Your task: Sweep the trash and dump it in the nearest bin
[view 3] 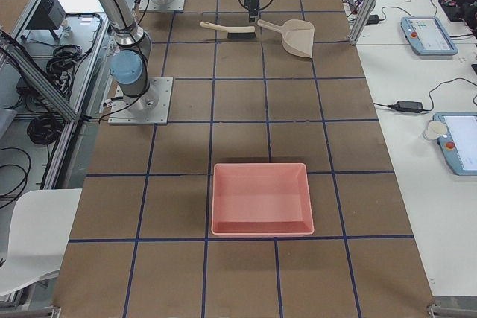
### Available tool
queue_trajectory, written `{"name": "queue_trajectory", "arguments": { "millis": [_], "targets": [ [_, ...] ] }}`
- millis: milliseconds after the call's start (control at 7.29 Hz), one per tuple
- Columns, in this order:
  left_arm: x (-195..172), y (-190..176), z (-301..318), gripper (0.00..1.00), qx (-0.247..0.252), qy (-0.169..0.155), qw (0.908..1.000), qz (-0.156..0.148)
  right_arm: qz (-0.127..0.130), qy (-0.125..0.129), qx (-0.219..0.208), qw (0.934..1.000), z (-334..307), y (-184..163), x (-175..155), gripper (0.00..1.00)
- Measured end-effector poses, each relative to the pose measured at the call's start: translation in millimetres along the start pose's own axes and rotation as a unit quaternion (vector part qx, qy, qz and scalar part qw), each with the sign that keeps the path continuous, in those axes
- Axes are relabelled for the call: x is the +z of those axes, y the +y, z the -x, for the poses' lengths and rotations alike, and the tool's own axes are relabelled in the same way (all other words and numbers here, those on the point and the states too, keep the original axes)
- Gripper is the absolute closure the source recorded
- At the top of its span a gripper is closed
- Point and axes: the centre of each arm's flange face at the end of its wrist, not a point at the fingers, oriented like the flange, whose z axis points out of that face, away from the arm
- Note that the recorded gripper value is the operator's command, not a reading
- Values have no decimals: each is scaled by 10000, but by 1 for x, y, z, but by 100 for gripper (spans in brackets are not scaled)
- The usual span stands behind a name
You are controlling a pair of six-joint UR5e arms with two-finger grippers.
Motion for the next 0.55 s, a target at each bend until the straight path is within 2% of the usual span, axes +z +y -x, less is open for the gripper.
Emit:
{"name": "queue_trajectory", "arguments": {
  "millis": [548],
  "targets": [
    [-1,0,-2,0,-1,82,10000,-5,-2,0,5,10000,0,0,0,0]
  ]
}}
